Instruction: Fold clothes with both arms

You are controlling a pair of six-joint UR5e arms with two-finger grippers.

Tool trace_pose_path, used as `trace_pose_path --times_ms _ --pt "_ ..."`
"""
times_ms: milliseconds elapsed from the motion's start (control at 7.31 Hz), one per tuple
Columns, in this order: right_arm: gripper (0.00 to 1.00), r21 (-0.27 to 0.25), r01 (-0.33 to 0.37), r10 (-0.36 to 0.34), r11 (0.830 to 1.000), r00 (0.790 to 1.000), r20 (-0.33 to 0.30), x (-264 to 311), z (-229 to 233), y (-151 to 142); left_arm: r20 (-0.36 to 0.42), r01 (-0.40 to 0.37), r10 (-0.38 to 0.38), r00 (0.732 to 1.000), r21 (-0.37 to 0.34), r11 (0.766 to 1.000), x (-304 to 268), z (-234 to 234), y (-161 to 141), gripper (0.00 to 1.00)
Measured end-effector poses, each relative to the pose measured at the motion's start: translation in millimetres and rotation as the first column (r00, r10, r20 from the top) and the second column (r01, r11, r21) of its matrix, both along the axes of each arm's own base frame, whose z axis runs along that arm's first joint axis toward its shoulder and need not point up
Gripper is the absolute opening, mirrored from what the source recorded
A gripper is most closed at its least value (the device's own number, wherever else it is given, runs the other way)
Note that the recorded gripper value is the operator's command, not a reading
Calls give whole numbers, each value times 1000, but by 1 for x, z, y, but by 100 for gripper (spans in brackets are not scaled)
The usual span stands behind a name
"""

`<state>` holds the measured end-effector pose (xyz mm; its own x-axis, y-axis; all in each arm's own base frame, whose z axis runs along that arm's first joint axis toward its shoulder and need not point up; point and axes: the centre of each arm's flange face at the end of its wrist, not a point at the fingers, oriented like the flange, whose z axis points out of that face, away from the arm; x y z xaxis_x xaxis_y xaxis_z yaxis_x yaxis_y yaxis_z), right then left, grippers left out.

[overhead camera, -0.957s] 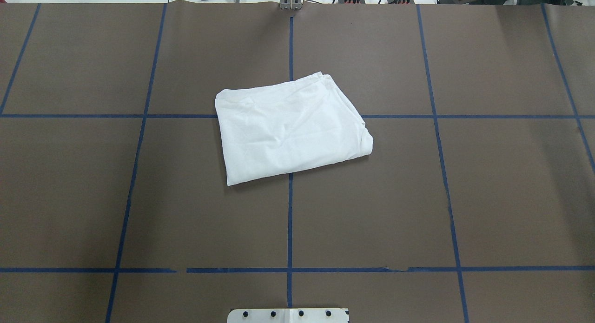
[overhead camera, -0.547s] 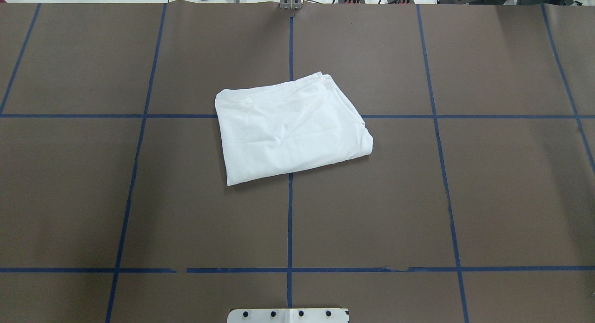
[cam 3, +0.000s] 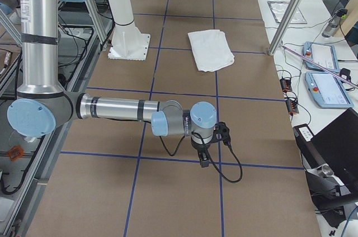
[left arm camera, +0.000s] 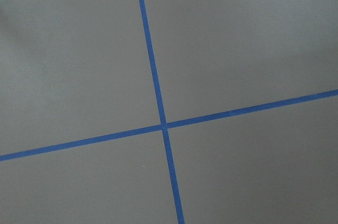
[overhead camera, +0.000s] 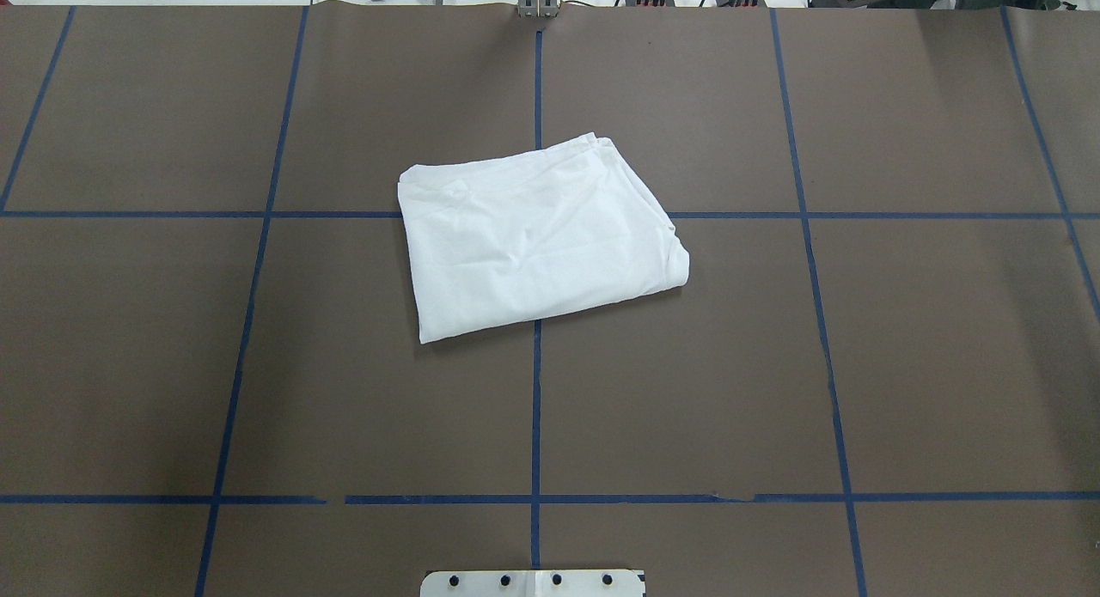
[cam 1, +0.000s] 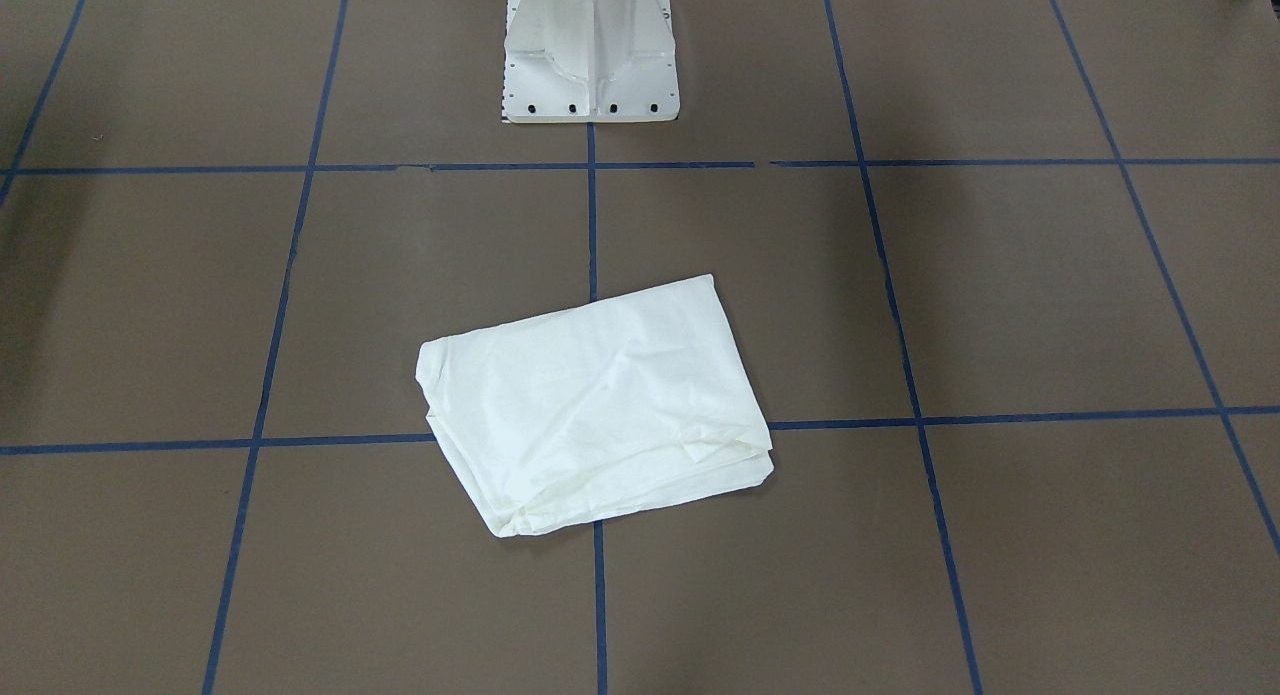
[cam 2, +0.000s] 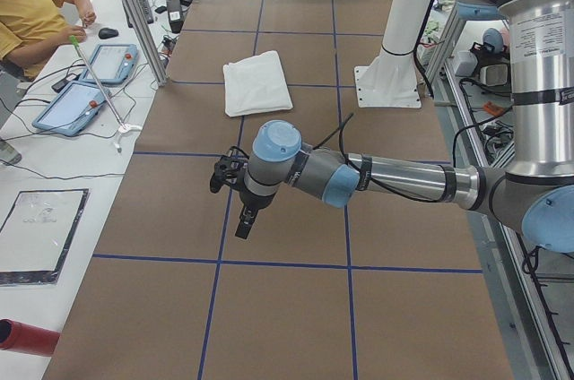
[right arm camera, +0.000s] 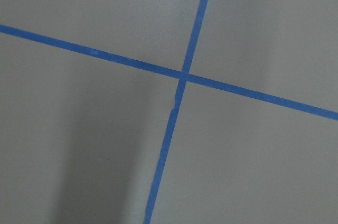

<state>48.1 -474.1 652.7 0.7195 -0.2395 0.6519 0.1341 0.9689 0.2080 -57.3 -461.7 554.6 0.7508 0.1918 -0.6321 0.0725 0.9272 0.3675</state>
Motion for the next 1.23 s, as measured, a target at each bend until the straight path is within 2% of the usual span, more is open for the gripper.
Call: trace_pose_path --times_ms 273,410,957,1230 --pt "100 -44 -22 22 999 1000 9 0 -22 1 1 3 -3 1000 68 998 -1 -31 -19 100" --pt "100 -58 -30 31 998 999 19 0 -30 6 1 5 -5 1000 74 997 -1 -35 -25 100" --pt "100 -66 -38 40 997 999 24 3 -32 19 1 6 -6 1000 -14 1000 -2 10 -20 100" --pt "100 -81 -38 40 996 999 21 4 -24 28 1 6 -6 1000 -21 1000 -2 15 -23 100"
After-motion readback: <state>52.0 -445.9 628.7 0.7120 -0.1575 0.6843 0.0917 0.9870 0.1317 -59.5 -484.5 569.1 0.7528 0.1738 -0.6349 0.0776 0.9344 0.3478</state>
